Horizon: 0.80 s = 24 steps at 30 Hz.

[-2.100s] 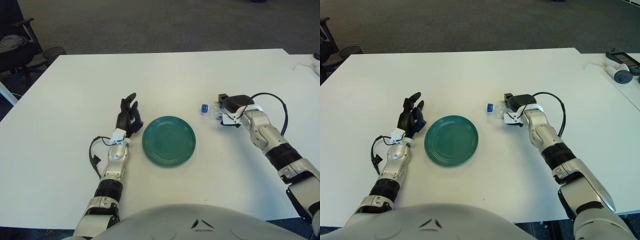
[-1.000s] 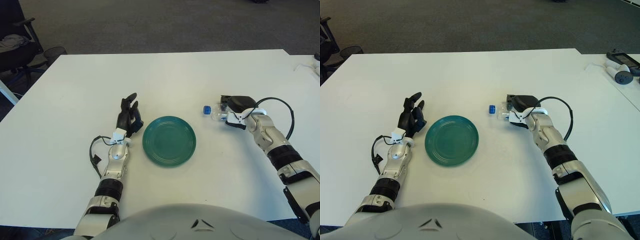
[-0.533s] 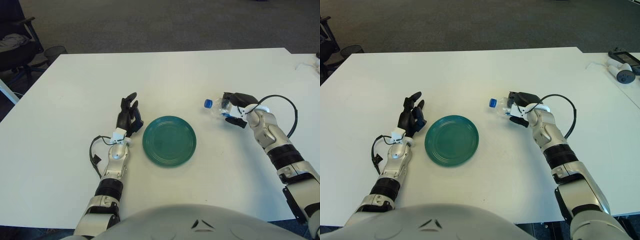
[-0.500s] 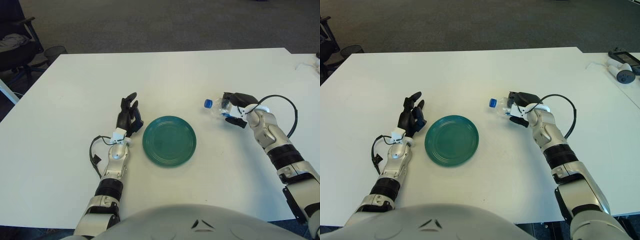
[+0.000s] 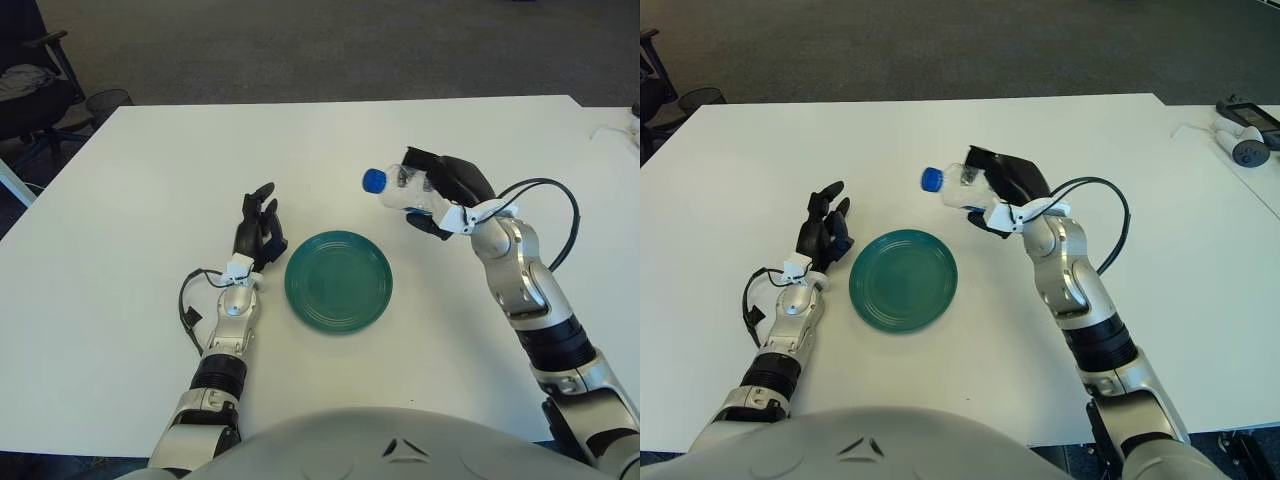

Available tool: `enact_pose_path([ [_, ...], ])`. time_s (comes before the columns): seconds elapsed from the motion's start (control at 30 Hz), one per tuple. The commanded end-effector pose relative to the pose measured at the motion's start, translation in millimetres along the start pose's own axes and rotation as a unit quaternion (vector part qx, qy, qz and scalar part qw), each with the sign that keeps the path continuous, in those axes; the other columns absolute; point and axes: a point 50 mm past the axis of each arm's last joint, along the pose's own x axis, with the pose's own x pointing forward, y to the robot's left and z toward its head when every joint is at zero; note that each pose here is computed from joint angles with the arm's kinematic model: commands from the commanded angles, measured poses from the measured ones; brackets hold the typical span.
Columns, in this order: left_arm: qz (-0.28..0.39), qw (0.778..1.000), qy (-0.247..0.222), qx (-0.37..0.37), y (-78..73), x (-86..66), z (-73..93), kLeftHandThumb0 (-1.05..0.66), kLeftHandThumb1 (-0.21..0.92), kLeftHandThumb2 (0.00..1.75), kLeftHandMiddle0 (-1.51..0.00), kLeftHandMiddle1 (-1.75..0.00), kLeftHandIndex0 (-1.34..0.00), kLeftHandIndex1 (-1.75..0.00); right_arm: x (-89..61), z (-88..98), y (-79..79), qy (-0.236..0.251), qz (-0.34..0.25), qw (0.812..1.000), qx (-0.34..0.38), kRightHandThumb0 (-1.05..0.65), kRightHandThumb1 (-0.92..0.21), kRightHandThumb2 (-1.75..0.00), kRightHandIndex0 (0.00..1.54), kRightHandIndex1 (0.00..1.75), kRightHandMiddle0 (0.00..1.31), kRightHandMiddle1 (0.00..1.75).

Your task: Put the bottle into the plate.

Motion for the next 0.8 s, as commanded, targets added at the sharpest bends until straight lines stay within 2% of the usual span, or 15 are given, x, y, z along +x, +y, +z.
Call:
enact_pose_path([
  [0.0,0.003,0.996,0.092,0.005,3.7,-26.1,-33.7,-0.85,0.92,0.93,-0.42,-0.01,0.00,-0.85,-9.5,28.0,-4.7,-0.072,-0.003,0.997,0.022,0.00,-0.07,-1.57,0.84,1.65,0.56,1.75],
  [0.23,0.005,0.996,0.087,0.003,4.7,-25.8,-32.4,-0.84,0.92,0.92,-0.42,-0.01,0.00,-0.86,-12.9,39.9,6.5,-0.118,0.020,0.992,0.026,0.00,-0.13,-1.52,0.79,1.68,0.51,1.75],
  [0.5,-0.004,0.996,0.086,-0.011,8.5,-28.8,-33.9,-0.82,0.92,0.91,-0.40,0.00,0.00,-0.82,-12.0,50.4,16.1,-0.170,0.028,0.984,0.037,0.00,-0.12,-1.53,0.78,1.68,0.52,1.75],
  [0.77,-0.002,0.992,0.128,-0.011,16.8,-26.3,-56.0,-0.82,0.92,0.94,-0.38,-0.01,0.00,-0.80,-11.1,56.6,26.9,-0.199,0.064,0.976,0.053,0.00,-0.11,-1.54,0.78,1.68,0.54,1.75],
])
